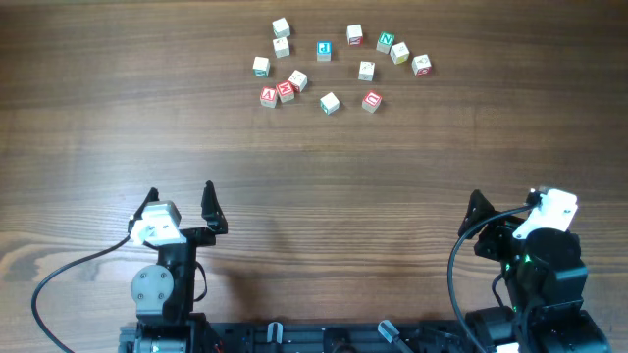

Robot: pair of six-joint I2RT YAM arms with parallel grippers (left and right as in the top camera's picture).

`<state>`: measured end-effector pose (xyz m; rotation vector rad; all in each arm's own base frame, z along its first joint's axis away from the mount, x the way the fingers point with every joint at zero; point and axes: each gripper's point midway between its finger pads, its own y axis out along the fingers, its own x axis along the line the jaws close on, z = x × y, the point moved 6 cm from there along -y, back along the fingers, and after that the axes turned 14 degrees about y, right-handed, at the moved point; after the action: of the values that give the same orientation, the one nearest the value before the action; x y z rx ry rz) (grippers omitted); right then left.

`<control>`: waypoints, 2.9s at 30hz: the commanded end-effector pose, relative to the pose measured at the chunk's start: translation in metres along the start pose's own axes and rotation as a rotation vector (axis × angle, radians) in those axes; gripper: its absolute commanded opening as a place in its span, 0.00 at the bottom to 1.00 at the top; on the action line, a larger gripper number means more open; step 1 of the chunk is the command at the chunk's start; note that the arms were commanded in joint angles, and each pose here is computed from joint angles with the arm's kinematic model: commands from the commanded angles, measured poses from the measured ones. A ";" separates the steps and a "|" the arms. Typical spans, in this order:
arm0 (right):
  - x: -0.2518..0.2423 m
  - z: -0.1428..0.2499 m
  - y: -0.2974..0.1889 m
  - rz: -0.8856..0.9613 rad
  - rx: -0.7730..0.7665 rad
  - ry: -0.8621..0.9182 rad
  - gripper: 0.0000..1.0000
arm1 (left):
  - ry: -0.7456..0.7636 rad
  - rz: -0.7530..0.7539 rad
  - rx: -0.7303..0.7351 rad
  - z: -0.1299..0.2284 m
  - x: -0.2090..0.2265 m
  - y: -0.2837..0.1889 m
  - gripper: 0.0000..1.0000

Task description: Form a circle

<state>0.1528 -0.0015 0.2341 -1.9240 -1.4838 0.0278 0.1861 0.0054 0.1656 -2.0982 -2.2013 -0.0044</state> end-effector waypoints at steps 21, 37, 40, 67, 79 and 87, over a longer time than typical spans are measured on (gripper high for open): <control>0.001 0.002 0.003 0.004 0.018 -0.015 1.00 | 0.022 0.003 -0.001 0.003 0.000 0.000 1.00; 0.001 0.002 0.003 0.004 0.018 -0.015 1.00 | 0.022 0.003 -0.001 0.003 0.000 0.000 1.00; 0.001 0.002 0.003 0.004 0.018 -0.015 1.00 | 0.022 0.003 -0.001 0.003 0.000 0.000 1.00; 0.001 0.002 0.003 0.004 0.018 -0.015 1.00 | 0.022 0.003 -0.001 0.003 0.000 0.000 1.00; 0.017 -0.009 0.003 -0.105 -0.011 0.205 1.00 | 0.022 0.003 -0.001 0.003 0.000 0.000 1.00; 0.063 -0.024 0.025 -0.248 0.112 0.044 1.00 | 0.022 0.003 -0.001 0.003 0.000 0.000 1.00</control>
<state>0.1841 0.0268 0.2534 -1.6953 -1.6288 -0.1229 0.1861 0.0054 0.1655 -2.0980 -2.2011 -0.0040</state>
